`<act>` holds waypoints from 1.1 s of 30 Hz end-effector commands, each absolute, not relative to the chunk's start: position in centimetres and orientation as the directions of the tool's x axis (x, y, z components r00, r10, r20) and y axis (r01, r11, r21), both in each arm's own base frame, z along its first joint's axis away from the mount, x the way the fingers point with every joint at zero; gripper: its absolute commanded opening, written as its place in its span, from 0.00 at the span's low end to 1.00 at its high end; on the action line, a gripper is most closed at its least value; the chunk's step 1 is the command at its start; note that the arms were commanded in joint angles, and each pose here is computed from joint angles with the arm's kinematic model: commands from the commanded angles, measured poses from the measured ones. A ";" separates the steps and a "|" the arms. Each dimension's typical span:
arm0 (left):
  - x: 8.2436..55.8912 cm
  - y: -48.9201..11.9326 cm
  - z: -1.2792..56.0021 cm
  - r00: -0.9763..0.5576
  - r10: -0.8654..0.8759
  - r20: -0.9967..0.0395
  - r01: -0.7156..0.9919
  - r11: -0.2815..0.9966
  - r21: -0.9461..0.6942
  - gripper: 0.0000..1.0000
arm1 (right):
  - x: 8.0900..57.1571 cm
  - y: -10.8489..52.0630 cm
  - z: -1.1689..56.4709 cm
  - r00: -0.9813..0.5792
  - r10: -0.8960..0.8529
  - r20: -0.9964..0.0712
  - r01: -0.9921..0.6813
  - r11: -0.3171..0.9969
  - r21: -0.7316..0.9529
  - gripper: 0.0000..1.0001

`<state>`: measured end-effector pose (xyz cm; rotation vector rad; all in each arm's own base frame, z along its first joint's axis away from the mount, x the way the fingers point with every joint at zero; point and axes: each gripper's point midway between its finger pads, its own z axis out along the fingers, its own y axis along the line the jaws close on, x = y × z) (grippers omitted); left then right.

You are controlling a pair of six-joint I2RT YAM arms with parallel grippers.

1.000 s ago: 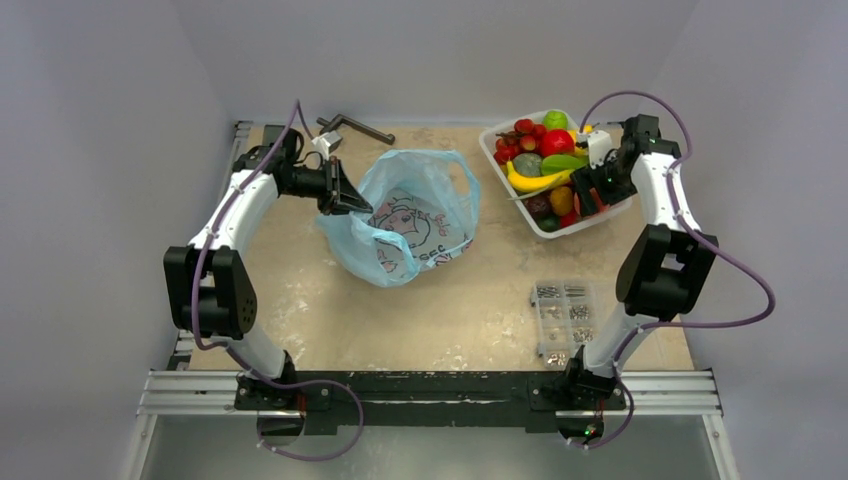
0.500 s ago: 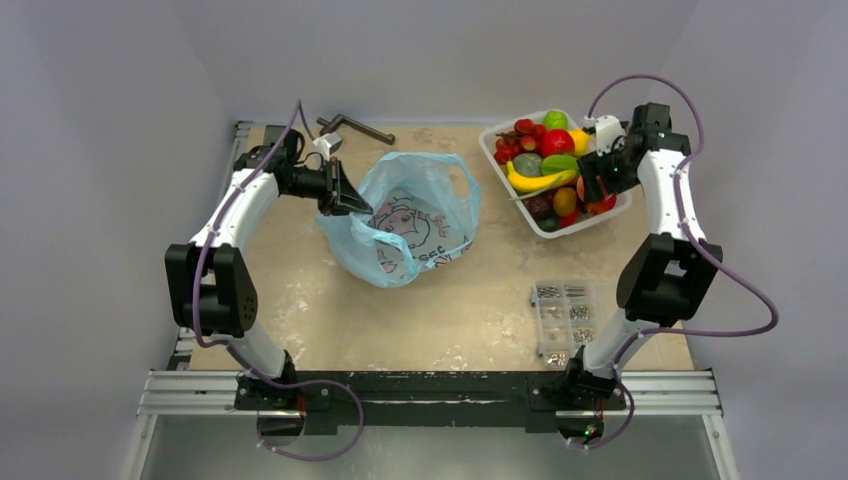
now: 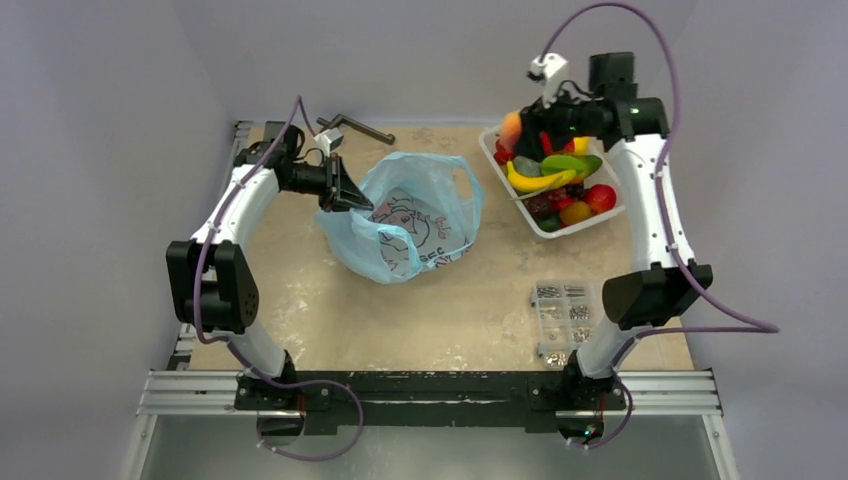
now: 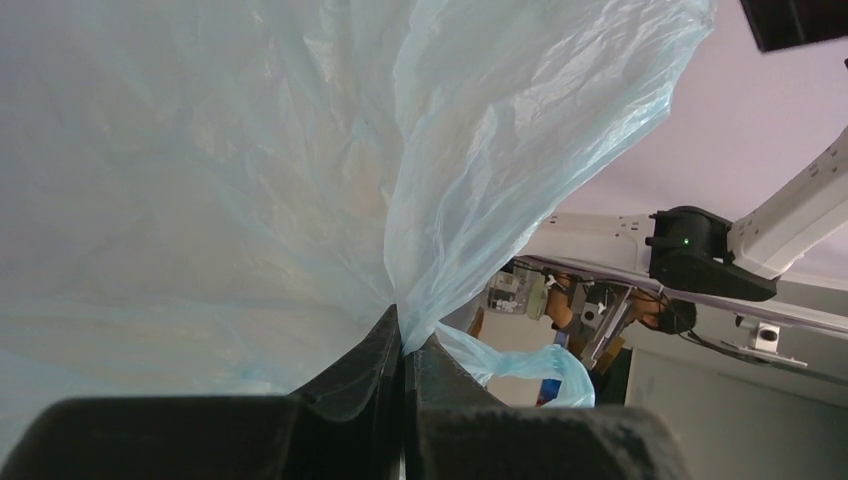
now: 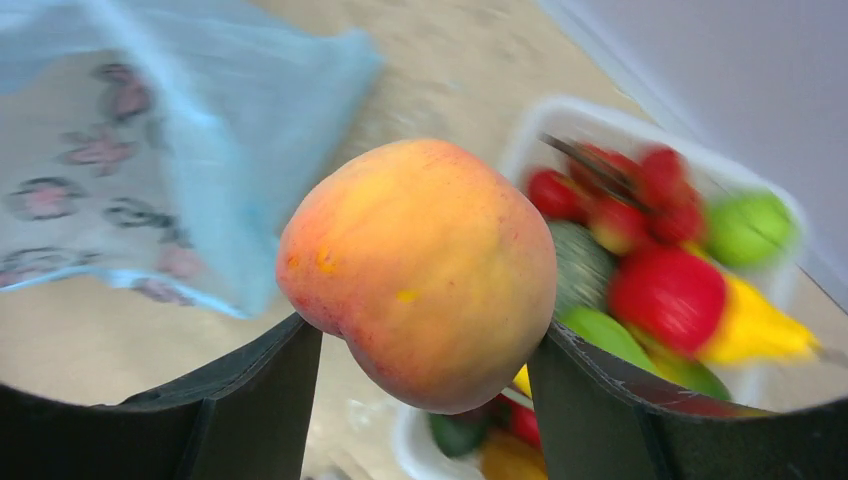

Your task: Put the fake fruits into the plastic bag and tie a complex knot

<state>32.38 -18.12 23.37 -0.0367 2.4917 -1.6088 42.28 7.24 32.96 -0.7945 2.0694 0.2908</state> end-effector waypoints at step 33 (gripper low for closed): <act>32.6 -18.9 25.0 -0.992 -0.074 -0.097 0.072 0.292 -0.954 0.00 | 32.1 30.0 33.8 -0.103 -0.350 -0.931 -0.932 0.361 -0.033 0.99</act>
